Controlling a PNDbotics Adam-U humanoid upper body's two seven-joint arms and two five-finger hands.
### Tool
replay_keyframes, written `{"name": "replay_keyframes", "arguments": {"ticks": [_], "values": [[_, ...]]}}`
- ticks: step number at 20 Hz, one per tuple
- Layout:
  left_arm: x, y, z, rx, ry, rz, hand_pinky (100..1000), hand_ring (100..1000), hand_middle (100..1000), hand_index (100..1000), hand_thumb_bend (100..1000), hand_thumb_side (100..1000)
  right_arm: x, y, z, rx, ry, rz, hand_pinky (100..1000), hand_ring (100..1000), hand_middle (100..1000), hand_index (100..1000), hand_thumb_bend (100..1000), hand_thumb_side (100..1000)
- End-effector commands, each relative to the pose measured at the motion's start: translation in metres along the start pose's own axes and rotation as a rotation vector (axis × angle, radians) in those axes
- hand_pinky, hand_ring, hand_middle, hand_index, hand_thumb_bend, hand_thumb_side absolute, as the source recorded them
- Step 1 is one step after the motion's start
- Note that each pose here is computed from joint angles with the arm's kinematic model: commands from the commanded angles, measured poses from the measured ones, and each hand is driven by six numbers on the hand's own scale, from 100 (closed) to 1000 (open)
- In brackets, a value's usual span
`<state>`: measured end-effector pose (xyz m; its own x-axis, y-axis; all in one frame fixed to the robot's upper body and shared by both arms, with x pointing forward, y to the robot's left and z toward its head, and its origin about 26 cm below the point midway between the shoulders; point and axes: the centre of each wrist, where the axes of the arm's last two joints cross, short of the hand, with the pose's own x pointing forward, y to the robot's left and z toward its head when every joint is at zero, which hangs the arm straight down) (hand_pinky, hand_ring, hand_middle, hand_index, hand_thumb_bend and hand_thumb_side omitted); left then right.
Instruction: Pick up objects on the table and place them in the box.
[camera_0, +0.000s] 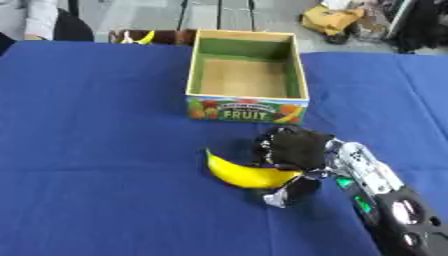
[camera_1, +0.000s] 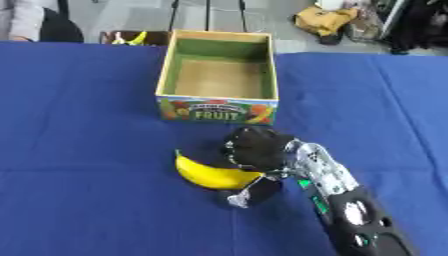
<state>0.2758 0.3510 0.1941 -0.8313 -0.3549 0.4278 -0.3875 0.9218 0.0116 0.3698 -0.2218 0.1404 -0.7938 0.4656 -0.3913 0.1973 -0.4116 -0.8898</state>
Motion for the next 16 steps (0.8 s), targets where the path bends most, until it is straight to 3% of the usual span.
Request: {"name": "replay_keyframes", "arguments": {"ticks": [1, 10, 16], "values": [[0.006, 0.0018, -0.0085, -0.009, -0.04, -0.005, 523, 718, 594, 705, 100, 1000, -0.0041, -0.0024, 0.0029, 0.023, -0.007, 0.025, 688, 765, 552, 657, 214, 903], [0.0059, 0.0016, -0.008, -0.009, -0.038, -0.005, 523, 718, 593, 705, 100, 1000, -0.0047, -0.004, 0.0034, -0.004, -0.006, 0.018, 681, 750, 530, 637, 112, 862], [0.0058, 0.0016, -0.0079, -0.009, -0.038, -0.005, 523, 718, 593, 705, 100, 1000, -0.0056, -0.0053, 0.005, -0.021, -0.003, 0.014, 674, 742, 519, 623, 104, 815]]}}
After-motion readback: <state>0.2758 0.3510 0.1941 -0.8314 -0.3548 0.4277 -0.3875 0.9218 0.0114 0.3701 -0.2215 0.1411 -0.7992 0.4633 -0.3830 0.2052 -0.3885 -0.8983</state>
